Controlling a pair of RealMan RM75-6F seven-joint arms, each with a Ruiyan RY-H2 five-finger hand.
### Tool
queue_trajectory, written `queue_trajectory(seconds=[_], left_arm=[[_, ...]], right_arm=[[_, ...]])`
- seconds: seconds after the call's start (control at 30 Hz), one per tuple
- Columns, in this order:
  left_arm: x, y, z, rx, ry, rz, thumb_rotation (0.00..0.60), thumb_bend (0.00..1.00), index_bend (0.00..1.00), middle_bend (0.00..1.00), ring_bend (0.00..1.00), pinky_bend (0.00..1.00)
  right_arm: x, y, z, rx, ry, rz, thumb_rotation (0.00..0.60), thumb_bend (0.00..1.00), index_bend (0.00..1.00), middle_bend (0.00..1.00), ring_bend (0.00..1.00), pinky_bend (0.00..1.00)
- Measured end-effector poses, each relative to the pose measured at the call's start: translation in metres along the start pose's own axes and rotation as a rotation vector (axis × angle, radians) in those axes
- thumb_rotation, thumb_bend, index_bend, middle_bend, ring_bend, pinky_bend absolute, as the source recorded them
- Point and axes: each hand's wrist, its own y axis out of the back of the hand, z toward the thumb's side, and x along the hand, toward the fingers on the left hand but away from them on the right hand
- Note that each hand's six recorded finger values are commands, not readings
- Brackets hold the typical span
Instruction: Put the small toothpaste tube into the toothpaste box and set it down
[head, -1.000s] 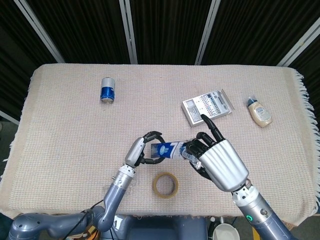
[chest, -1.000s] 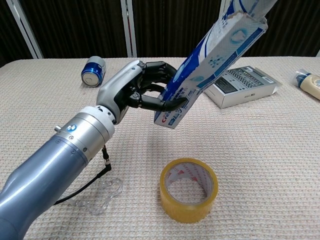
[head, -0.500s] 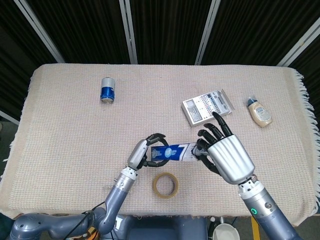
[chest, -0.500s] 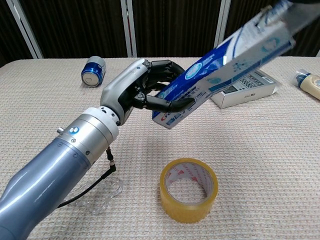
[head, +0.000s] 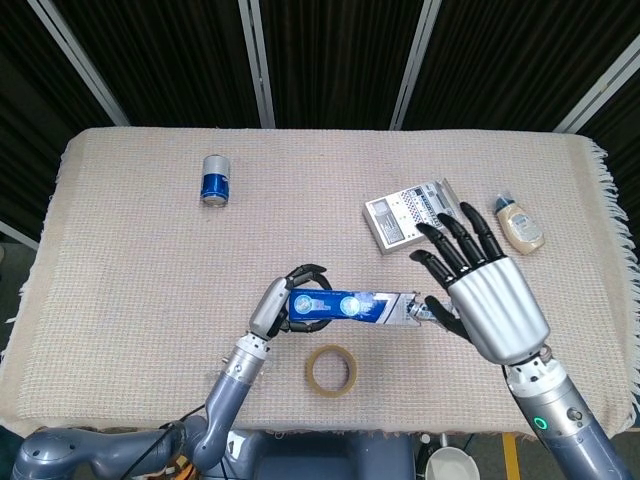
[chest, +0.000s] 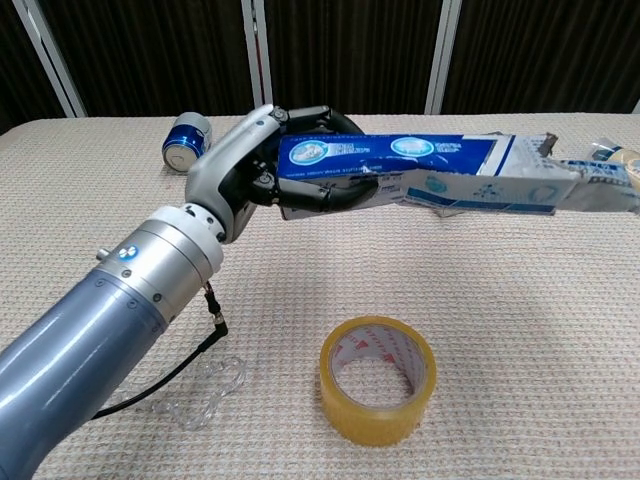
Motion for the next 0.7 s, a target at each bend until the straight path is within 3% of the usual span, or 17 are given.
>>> queue_trajectory(seconds=[0.13,0.27,0.5,0.7], left_arm=[[-0.003,0.010,0.013,-0.061,-0.031,0.023,0.600,0.33,0.51,0.47,0.24,0.24],[-0.009,0.025,0.031,-0.197,-0.053,0.032,0.600,0.32,0.53,0.48,0.26,0.24],[-0.023,0.063,0.048,-0.429,-0.044,-0.025,0.600,0.34,0.54,0.50,0.26,0.24],[-0.033,0.076,0.057,-0.734,-0.054,-0.157,0.600,0.34,0.53,0.50,0.25,0.24]], right_arm=[[0.010,0.004,-0.020,0.153,-0.114,-0.027,0.600,0.27,0.33,0.19,0.12,0.00],[0.025,0.001,-0.047,0.277,-0.266,-0.041,0.600,0.26,0.33,0.19,0.12,0.00],[0.047,-0.032,-0.091,0.257,-0.397,-0.041,0.600,0.26,0.33,0.19,0.12,0.00],[0.065,-0.045,-0.112,0.240,-0.493,-0.076,0.600,0.26,0.33,0.20,0.12,0.00]])
